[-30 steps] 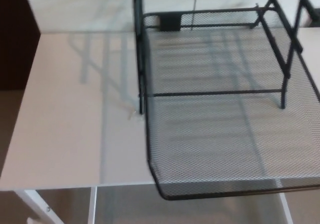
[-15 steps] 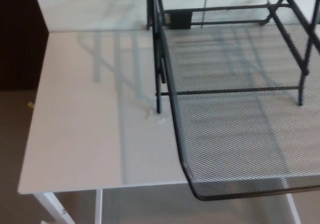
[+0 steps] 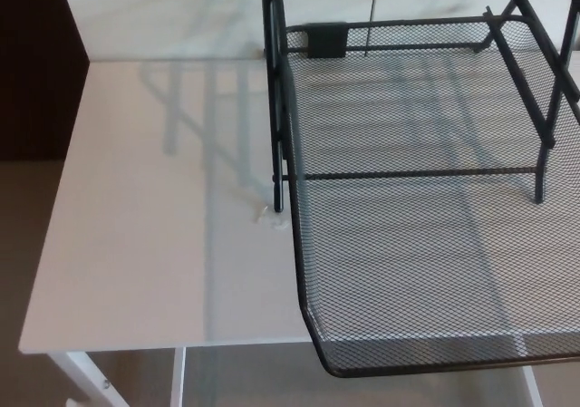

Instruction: The robot walk towards a table in front and then pushes a layer of a file tray back to its original position using its right hand

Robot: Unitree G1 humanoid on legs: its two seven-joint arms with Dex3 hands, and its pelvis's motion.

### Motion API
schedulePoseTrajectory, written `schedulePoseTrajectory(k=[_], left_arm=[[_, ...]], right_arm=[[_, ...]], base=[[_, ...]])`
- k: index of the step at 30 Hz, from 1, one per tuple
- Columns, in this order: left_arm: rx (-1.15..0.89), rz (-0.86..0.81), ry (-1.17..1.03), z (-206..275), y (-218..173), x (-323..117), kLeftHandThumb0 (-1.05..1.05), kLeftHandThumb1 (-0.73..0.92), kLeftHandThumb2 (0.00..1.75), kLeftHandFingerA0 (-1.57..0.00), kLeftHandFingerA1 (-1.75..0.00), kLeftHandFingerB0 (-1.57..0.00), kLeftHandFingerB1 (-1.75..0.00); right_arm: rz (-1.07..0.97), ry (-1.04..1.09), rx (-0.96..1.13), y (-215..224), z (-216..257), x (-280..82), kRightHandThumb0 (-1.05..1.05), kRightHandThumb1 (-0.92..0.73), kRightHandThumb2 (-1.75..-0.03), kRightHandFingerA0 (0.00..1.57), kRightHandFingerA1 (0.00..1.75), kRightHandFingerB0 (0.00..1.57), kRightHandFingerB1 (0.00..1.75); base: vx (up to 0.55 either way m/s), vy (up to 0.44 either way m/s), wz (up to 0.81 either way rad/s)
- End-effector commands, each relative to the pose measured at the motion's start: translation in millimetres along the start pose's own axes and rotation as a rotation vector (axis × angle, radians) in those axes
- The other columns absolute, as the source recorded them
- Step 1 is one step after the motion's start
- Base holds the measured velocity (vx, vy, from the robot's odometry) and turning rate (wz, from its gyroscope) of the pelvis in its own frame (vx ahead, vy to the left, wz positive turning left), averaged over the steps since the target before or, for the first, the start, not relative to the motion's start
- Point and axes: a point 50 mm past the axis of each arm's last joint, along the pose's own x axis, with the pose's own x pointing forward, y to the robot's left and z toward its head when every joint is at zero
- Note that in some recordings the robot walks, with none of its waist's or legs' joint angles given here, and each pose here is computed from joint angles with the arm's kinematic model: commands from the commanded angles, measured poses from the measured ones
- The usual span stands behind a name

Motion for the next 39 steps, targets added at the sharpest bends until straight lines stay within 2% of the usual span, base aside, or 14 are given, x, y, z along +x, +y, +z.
schedulePoseTrajectory(k=[1,3,4,8,9,12,19,23,24,27,34,39], left_arm=[[0.003,0.002,0.016,1.1,3.2,-1.1,-0.23,0.63,0.58,-0.44,-0.42,-0.36,-0.35],[0.008,-0.001,0.022,0.5,2.3,-1.7,-0.23,0.63,0.58,-0.44,-0.42,-0.35,-0.35],[0.012,-0.001,0.021,-0.7,2.6,-1.6,-0.24,0.63,0.59,-0.45,-0.43,-0.36,-0.36],[0.006,-0.008,0.026,-3.1,2.3,-3.8,-0.23,0.63,0.58,-0.44,-0.42,-0.35,-0.35],[0.009,-0.005,0.024,-2.7,3.0,-3.6,-0.24,0.64,0.59,-0.45,-0.43,-0.35,-0.36],[0.006,0.003,0.014,-0.1,5.9,-2.0,-0.23,0.63,0.58,-0.45,-0.43,-0.36,-0.36],[0.016,0.012,0.026,-2.6,5.4,-4.2,-0.24,0.64,0.6,-0.45,-0.42,-0.36,-0.36],[0.004,0.015,0.035,-4.3,4.4,-3.6,-0.22,0.64,0.59,-0.46,-0.43,-0.36,-0.36],[0.003,0.014,0.034,-4.5,4.4,-3.4,-0.22,0.64,0.59,-0.46,-0.43,-0.36,-0.36],[0.0,0.018,0.028,-4.3,5.1,-2.6,-0.22,0.64,0.6,-0.46,-0.44,-0.36,-0.36],[0.014,0.021,0.022,-2.6,7.4,-2.9,-0.25,0.64,0.59,-0.47,-0.43,-0.37,-0.36],[0.006,0.022,0.025,-3.0,7.2,-4.1,-0.25,0.64,0.6,-0.45,-0.42,-0.36,-0.36]], right_arm=[[0.008,-0.077,-0.018,-0.1,8.0,-7.7,-0.56,-0.51,-0.87,0.61,0.63,0.39,0.51],[0.01,-0.072,-0.016,-0.6,8.2,-10.9,-0.57,-0.52,-0.88,0.6,0.63,0.39,0.51],[0.01,-0.069,-0.01,-0.5,8.2,-12.8,-0.54,-0.65,-0.6,0.65,0.5,0.46,0.36],[0.041,-0.125,-0.015,3.9,16.8,-21.9,-0.5,-0.65,-0.6,0.64,0.49,0.45,0.36],[0.049,-0.144,-0.012,5.4,19.7,-23.0,-0.54,-0.54,-0.88,0.58,0.6,0.37,0.5],[0.09,-0.225,-0.005,9.6,35.1,-28.8,-0.61,-0.55,-0.88,0.59,0.58,0.38,0.49],[0.175,-0.379,0.035,13.3,71.4,-62.5,-0.6,-0.55,-0.86,0.6,0.55,0.4,0.48],[0.184,-0.469,0.028,12.4,95.3,-77.8,-0.57,-0.56,-0.86,0.55,0.53,0.39,0.48],[0.178,-0.492,0.034,11.6,101.6,-81.0,-0.51,-0.67,-0.61,0.57,0.38,0.47,0.36],[0.144,-0.566,0.037,7.6,119.6,-89.0,-0.49,-0.67,-0.61,0.52,0.38,0.47,0.36],[0.116,-0.703,0.076,-4.6,143.4,-102.7,-0.47,-0.68,-0.61,0.52,0.38,0.47,0.36],[0.031,-0.906,-0.053,-9.0,161.3,-105.0,-0.42,-0.7,-0.61,0.53,0.4,0.45,0.36]], base=[[0.0,0.0,0.0],[0.0,0.0,0.0],[0.0,0.0,0.0],[0.0,0.0,0.0],[0.0,0.0,0.0],[0.0,0.0,0.0],[0.0,0.0,0.0],[0.0,0.0,0.0],[0.0,0.0,0.0],[0.0,0.0,0.0],[0.0,0.0,0.0],[0.0,0.0,0.0]])
